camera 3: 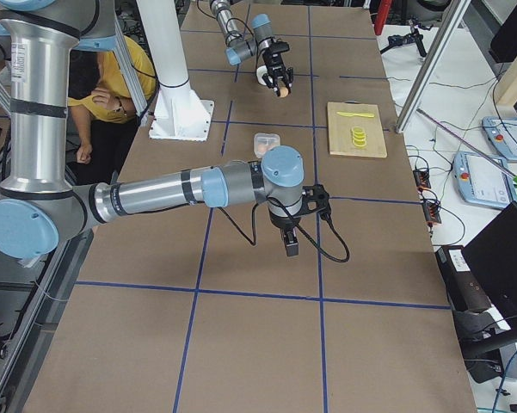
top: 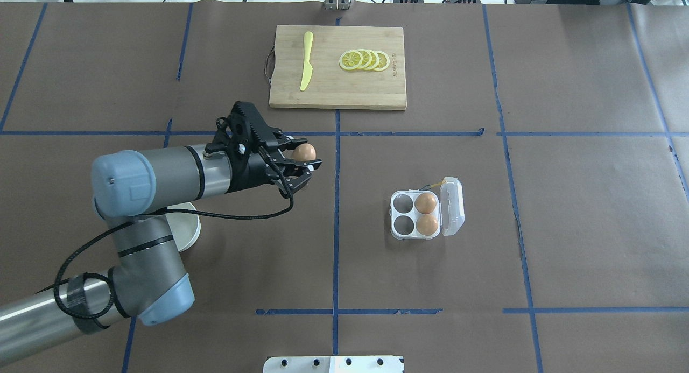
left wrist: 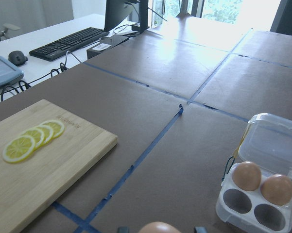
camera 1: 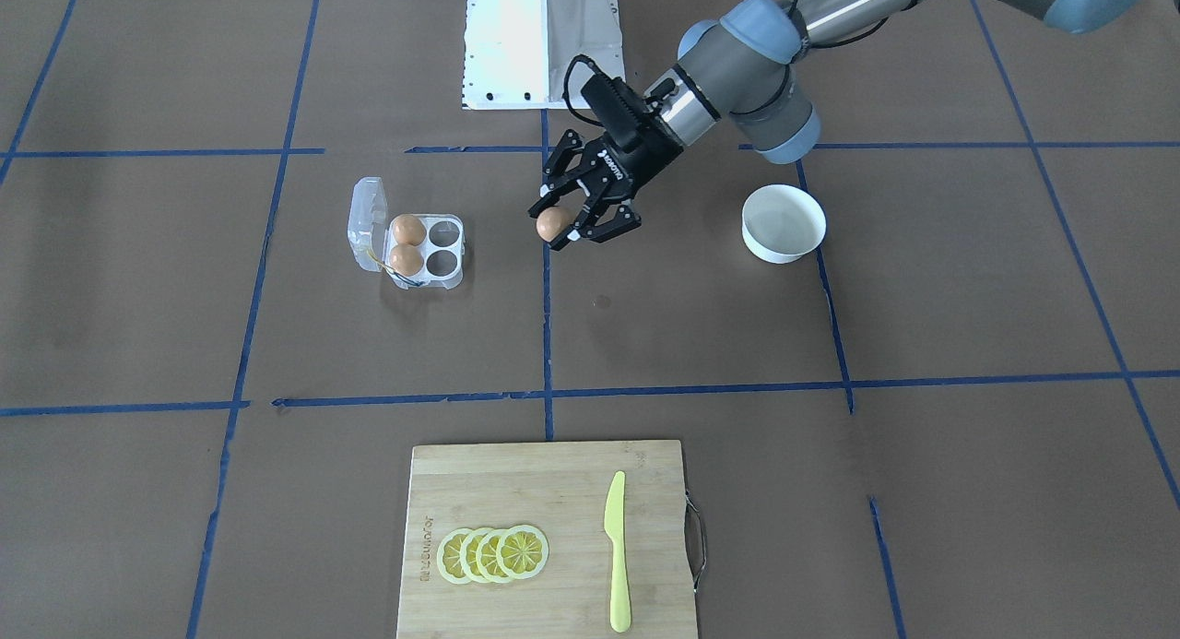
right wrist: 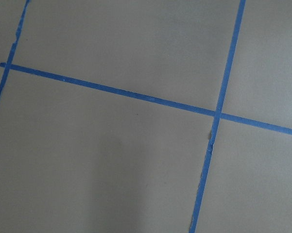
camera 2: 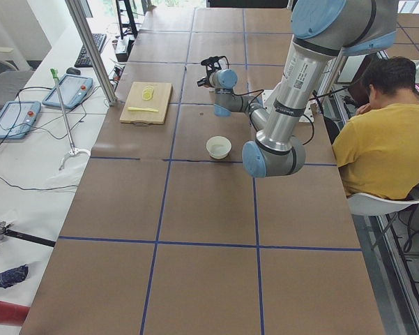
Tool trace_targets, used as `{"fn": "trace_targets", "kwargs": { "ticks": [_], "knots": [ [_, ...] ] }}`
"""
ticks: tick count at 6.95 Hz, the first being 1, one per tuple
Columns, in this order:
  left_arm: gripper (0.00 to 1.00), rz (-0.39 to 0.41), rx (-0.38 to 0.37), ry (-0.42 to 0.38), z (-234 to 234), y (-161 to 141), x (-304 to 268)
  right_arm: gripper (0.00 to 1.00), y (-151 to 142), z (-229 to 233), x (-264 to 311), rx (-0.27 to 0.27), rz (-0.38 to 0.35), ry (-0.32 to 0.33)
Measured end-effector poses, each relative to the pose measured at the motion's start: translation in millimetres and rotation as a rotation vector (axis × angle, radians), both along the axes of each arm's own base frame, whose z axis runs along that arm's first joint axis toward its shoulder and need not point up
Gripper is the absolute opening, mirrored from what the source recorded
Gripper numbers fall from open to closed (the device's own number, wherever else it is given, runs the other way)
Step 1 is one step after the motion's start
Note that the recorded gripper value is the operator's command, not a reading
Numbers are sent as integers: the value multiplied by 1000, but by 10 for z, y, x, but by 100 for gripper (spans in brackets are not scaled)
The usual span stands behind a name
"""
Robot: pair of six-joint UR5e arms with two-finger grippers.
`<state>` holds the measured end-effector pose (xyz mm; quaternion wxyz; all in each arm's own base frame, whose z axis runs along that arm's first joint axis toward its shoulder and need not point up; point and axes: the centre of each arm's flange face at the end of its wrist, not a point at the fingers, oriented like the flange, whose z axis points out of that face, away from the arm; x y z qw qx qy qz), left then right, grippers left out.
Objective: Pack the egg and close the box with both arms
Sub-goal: 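Lift the egg with the left gripper and carry it over the carton, then lower the egg into an empty carton cup and open the left gripper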
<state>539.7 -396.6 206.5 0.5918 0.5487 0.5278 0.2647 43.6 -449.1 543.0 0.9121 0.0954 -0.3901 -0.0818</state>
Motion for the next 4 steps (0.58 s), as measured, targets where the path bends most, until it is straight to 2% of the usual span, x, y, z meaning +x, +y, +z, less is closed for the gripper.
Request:
{"fn": "trace_targets", "kwargs": {
  "ticks": [2, 3, 4],
  "knots": [
    [0, 6, 10, 33, -259, 236, 703, 100, 2, 7, 17, -1, 4, 0],
    [7, 4, 4, 36, -403, 352, 992, 100, 7, 13, 34, -2, 7, 1],
    [19, 7, -1, 30, -484, 413, 1182, 100, 14, 18, 58, -2, 12, 2]
  ]
}}
